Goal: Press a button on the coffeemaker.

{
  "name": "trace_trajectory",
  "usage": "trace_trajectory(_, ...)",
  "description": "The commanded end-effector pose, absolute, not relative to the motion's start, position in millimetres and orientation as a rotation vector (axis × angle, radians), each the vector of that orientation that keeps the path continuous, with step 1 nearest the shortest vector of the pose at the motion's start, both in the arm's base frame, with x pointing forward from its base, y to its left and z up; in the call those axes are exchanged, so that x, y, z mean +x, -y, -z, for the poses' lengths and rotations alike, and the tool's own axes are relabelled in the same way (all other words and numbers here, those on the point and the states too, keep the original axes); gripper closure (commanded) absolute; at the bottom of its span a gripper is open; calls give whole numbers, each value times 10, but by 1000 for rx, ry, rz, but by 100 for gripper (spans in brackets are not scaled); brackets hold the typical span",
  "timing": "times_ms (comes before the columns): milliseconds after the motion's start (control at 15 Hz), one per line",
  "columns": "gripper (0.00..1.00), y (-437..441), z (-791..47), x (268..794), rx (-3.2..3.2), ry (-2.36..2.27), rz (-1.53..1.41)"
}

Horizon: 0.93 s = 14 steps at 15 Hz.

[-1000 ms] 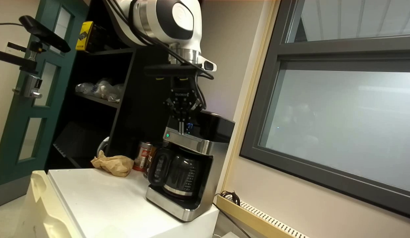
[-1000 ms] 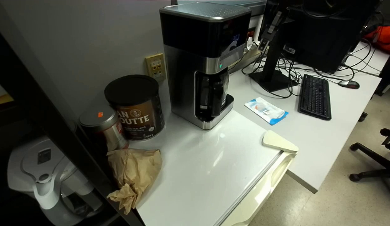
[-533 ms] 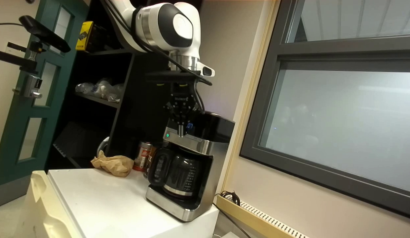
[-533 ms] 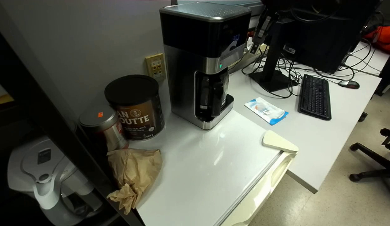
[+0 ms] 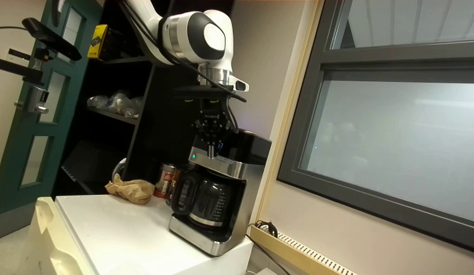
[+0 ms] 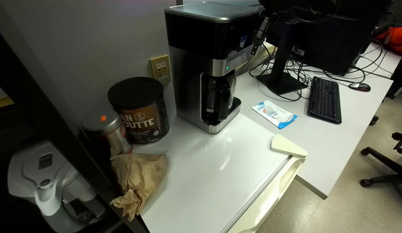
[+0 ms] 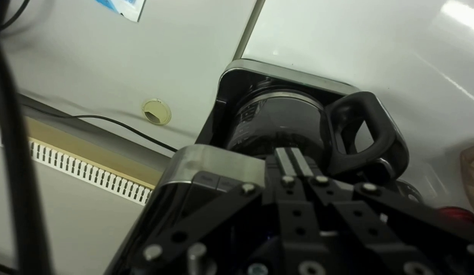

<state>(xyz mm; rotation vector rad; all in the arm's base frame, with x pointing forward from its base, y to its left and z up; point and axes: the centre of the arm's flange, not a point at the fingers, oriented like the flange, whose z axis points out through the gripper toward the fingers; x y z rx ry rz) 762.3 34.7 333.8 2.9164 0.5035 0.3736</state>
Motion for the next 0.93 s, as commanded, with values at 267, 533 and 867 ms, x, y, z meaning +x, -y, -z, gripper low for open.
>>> trace_trajectory(267, 100, -446, -3308, 7918, 2903, -499, -351)
trace_trajectory(533, 100, -467, -3268, 7980, 2903, -502, -340)
trace_trajectory(867, 100, -492, -3265, 7994, 2890, -508, -344)
